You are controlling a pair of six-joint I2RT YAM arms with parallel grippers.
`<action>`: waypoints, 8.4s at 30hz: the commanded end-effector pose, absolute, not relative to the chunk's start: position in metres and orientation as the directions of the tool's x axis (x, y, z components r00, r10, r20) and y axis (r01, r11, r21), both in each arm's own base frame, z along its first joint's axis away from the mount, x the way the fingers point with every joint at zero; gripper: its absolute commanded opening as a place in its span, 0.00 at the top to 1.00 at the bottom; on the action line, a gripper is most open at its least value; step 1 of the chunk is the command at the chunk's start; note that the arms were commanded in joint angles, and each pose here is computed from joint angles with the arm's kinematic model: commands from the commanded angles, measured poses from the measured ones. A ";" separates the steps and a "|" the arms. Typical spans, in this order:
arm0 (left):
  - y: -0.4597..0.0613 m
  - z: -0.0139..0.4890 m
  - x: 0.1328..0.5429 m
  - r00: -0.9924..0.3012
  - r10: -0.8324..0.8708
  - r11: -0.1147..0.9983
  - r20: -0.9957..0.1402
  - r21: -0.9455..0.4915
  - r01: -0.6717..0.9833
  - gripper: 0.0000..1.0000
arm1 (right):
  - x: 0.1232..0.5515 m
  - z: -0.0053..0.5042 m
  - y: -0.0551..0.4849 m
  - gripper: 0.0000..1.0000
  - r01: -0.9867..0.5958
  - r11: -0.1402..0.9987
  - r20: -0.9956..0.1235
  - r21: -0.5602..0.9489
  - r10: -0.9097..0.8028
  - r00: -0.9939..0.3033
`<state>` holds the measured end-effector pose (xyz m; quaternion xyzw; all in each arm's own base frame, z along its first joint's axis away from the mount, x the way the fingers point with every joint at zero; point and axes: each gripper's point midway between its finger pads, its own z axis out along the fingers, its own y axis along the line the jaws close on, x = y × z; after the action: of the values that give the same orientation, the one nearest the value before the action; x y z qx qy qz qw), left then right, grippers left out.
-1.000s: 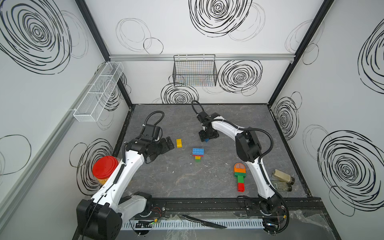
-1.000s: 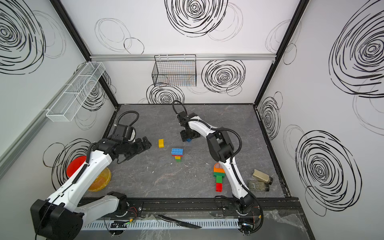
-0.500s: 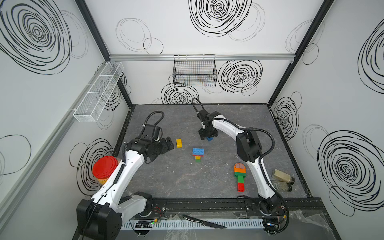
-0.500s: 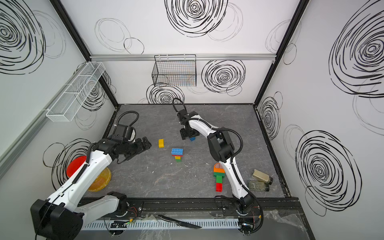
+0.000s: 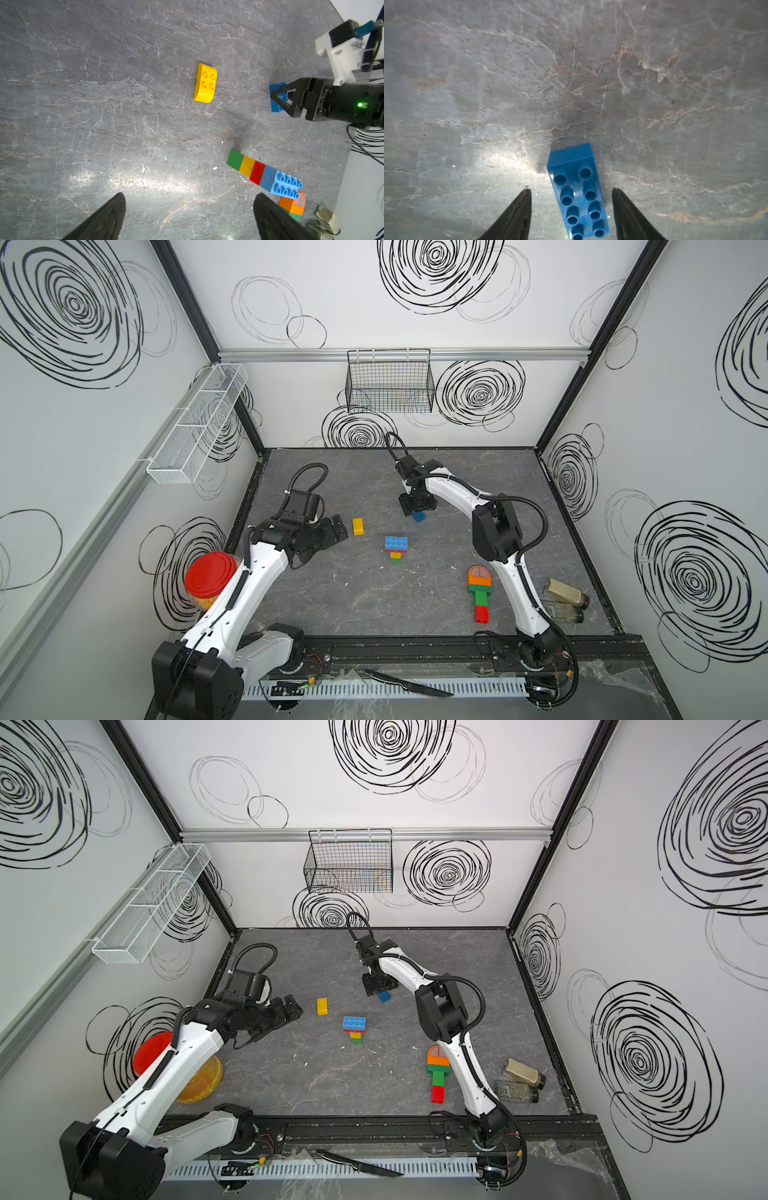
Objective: Assemble an ice cream with lego
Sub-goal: Pick up the lego brick from the center of the board, then assemble the lego brick with the lego brick.
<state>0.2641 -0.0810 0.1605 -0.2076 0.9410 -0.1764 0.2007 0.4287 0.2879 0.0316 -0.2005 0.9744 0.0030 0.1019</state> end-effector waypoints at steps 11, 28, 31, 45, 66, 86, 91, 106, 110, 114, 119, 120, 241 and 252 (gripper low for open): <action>-0.078 0.163 0.262 -0.822 -0.475 0.846 -0.314 -0.422 -0.327 0.01 | 0.429 0.031 0.284 0.45 -0.398 0.916 -0.180 -0.040 -0.399 -0.899; -0.077 0.161 0.260 -0.823 -0.477 0.845 -0.309 -0.420 -0.332 0.01 | 0.426 0.027 0.283 0.62 -0.411 0.910 -0.166 -0.055 -0.414 -0.895; -0.077 0.161 0.261 -0.820 -0.480 0.843 -0.310 -0.422 -0.334 0.01 | 0.425 0.027 0.283 0.66 -0.415 0.908 -0.164 -0.061 -0.419 -0.893; -0.079 0.161 0.268 -0.818 -0.472 0.845 -0.328 -0.433 -0.314 0.01 | 0.425 0.085 0.284 1.00 -0.472 0.878 -0.265 -0.081 -0.476 -0.839; -0.061 0.129 0.291 -0.805 -0.475 0.834 -0.357 -0.475 -0.281 0.01 | 0.310 0.230 0.325 1.00 -0.903 0.428 -0.468 -0.045 -0.807 -0.360; -0.059 0.118 0.291 -0.828 -0.451 0.832 -0.334 -0.494 -0.254 0.01 | 0.239 0.186 0.355 1.00 -0.997 0.075 -0.272 -0.017 -0.960 -0.067; -0.055 0.119 0.290 -0.831 -0.444 0.835 -0.334 -0.491 -0.249 0.01 | 0.244 0.183 0.349 1.00 -0.995 0.081 -0.244 -0.052 -0.967 -0.066; -0.050 0.119 0.288 -0.838 -0.433 0.839 -0.332 -0.489 -0.240 0.01 | 0.250 0.171 0.353 1.00 -0.995 0.080 -0.211 -0.052 -0.975 -0.067; -0.052 0.119 0.287 -0.839 -0.431 0.837 -0.331 -0.493 -0.235 0.01 | 0.251 0.168 0.354 1.00 -0.995 0.081 -0.202 -0.056 -0.977 -0.068; -0.055 0.118 0.284 -0.846 -0.425 0.831 -0.320 -0.508 -0.226 0.01 | 0.252 0.165 0.355 1.00 -0.995 0.082 -0.194 -0.056 -0.978 -0.069; -0.059 0.113 0.278 -0.860 -0.411 0.829 -0.301 -0.516 -0.216 0.01 | 0.253 0.162 0.355 1.00 -0.995 0.080 -0.187 -0.059 -0.980 -0.067; -0.060 0.111 0.277 -0.863 -0.408 0.830 -0.297 -0.515 -0.215 0.01 | 0.254 0.163 0.355 1.00 -0.995 0.079 -0.188 -0.060 -0.980 -0.067; -0.059 0.113 0.272 -0.882 -0.361 0.854 -0.303 -0.488 -0.182 0.01 | 0.220 0.050 0.295 1.00 -0.970 0.226 0.072 0.089 -0.973 -0.220; -0.059 0.118 0.274 -0.875 -0.370 0.849 -0.311 -0.496 -0.183 0.01 | 0.223 0.072 0.310 0.99 -0.983 0.167 0.010 0.079 -0.986 -0.167</action>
<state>0.2667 -0.0602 0.1037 -0.1545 0.9445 -0.2285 0.1786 0.2545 0.3509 0.1363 -0.6266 0.7664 0.0717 0.1220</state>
